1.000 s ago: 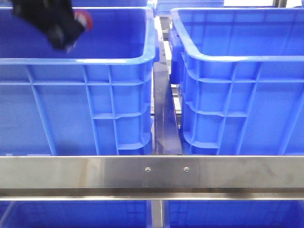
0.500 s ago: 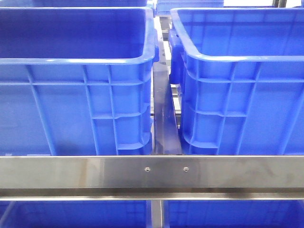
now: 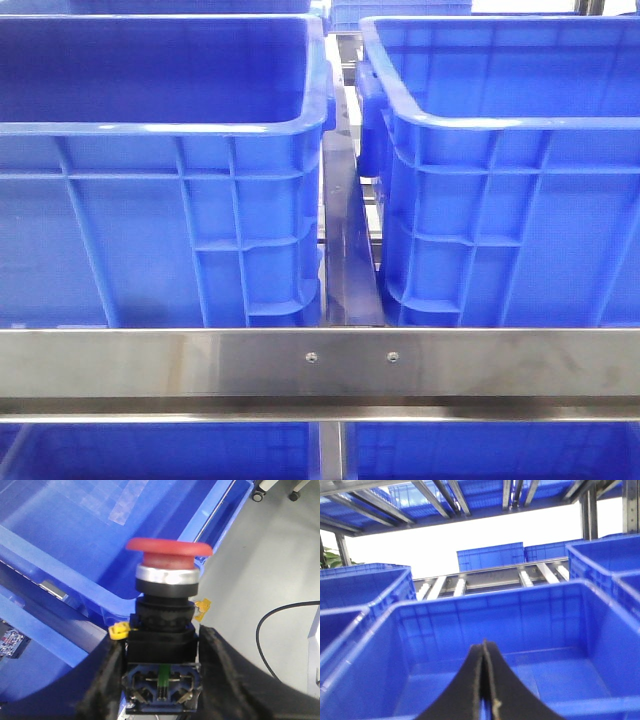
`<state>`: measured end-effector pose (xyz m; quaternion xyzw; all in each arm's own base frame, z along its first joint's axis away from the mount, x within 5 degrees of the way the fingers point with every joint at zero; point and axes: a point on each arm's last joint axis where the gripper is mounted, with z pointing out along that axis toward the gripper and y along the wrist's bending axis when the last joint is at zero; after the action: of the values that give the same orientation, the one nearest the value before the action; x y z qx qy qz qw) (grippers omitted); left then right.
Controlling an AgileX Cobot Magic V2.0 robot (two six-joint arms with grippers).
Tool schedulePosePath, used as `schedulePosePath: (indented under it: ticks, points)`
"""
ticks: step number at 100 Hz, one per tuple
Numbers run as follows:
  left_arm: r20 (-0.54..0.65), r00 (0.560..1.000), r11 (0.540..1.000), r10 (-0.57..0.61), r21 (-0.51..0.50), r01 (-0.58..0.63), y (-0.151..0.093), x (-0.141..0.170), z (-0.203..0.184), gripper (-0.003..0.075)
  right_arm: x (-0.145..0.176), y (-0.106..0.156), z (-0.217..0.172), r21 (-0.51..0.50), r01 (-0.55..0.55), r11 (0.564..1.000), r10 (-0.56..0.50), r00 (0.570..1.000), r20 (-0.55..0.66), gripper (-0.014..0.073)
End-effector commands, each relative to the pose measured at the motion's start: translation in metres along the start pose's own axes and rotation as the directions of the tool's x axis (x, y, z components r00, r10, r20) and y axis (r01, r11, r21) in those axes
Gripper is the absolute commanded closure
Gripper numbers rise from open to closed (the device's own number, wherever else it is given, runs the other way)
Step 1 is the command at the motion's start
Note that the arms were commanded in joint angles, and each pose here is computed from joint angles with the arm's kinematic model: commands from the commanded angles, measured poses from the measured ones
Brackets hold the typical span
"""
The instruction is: Pick red and yellow buttons and place in box
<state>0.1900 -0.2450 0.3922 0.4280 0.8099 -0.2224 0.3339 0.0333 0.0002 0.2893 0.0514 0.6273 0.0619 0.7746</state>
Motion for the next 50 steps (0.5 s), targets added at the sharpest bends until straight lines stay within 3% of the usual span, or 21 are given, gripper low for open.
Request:
schedulePosePath:
  ticks: [1, 28, 50]
  points:
    - [0.134, 0.991, 1.0, 0.006, 0.001, -0.006, -0.005, -0.015, -0.023, 0.0739, -0.035, 0.006, 0.001, -0.003, -0.005, 1.0, 0.005, 1.0, -0.005, 0.0663]
    - [0.134, 0.991, 1.0, 0.006, 0.001, -0.006, -0.005, -0.015, -0.023, 0.0739, -0.09, 0.018, 0.033, 0.025, -0.035, 0.999, 0.041, 0.955, -0.295, 0.0663]
    - [0.134, 0.991, 1.0, 0.006, 0.001, -0.006, -0.005, -0.015, -0.023, 0.0739, -0.087, 0.025, 0.061, 0.025, -0.152, 0.988, 0.147, 0.878, -0.456, 0.0663]
